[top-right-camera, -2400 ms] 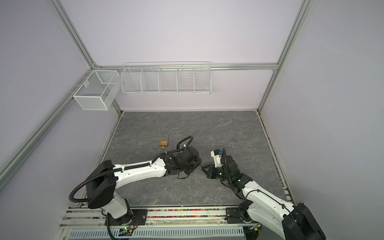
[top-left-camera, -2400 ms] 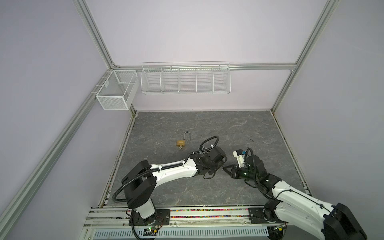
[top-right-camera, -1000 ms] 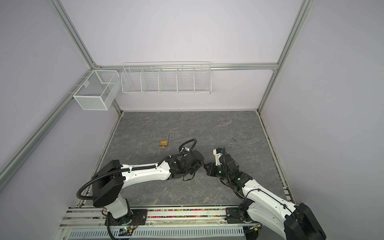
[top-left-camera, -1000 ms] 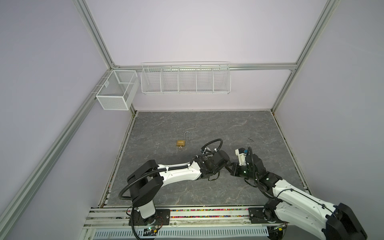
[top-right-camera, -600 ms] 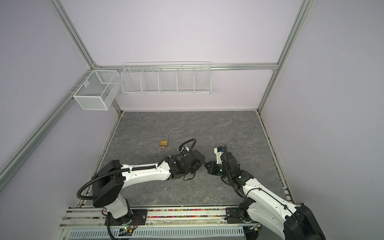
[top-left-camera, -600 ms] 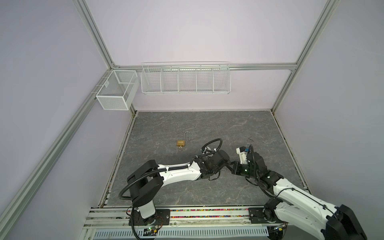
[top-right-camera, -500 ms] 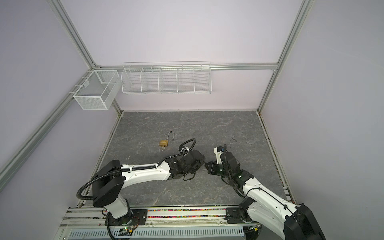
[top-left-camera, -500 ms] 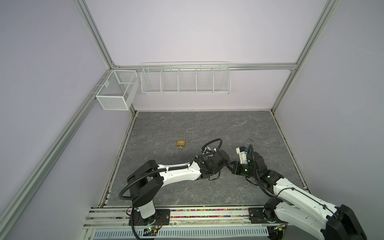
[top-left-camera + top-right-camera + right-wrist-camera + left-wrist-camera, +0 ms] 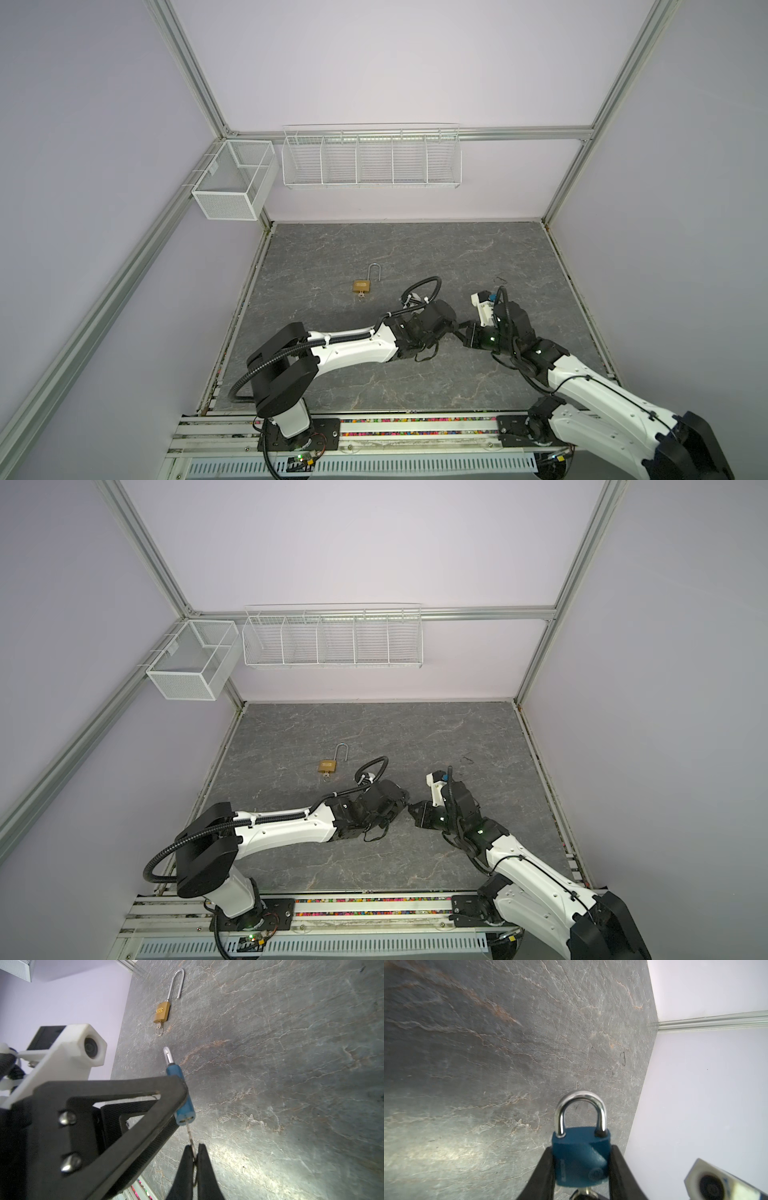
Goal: Unlock with the key
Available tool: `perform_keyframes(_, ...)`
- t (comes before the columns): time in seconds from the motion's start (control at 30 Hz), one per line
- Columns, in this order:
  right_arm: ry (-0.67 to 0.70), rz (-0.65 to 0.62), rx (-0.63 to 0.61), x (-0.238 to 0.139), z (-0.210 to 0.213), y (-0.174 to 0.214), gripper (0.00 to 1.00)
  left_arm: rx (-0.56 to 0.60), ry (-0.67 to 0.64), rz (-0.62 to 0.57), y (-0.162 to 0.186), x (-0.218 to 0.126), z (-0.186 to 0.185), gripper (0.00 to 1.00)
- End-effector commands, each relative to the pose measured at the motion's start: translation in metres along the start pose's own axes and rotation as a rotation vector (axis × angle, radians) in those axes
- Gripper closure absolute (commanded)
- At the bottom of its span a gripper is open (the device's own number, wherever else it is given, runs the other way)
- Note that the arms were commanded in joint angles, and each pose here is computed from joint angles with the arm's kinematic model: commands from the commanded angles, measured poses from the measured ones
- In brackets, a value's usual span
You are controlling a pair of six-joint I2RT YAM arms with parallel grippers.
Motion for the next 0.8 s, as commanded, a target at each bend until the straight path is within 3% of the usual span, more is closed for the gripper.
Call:
perform_keyframes(0.0, 0.035, -0.094, -0.022, -0.003, 0.005, -0.019, 0.94, 0.009, 0.069, 0.054, 0.008, -0.014, -0.018, 1.00)
perform_keyframes(0.5, 0.022, -0.072, -0.029, 0.014, 0.013, -0.029, 0.94, 0.021, 0.107, 0.091, 0.023, -0.012, -0.026, 1.00)
perform_keyframes(0.57, 0.026, -0.075, -0.029, 0.011, 0.013, -0.028, 0.87, 0.005, 0.100, 0.070, 0.017, -0.014, -0.021, 1.00)
perform_keyframes(0.63, 0.037, -0.082, -0.037, 0.005, 0.012, -0.027, 0.71, -0.005, 0.077, 0.047, 0.009, -0.016, -0.015, 1.00)
perform_keyframes(0.77, 0.052, -0.097, -0.050, -0.008, 0.010, -0.022, 0.50, -0.017, 0.060, 0.010, -0.007, -0.020, -0.009, 1.00)
Point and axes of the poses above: each gripper's point midway between its finger pads, its own x axis out along the fingers, its own z axis along the line the jaws close on, y = z × x, the point moved 7 cm from there along -x, back along the fingers, and after that the axes turned 8 degrees about x, right-handed, at the moved point
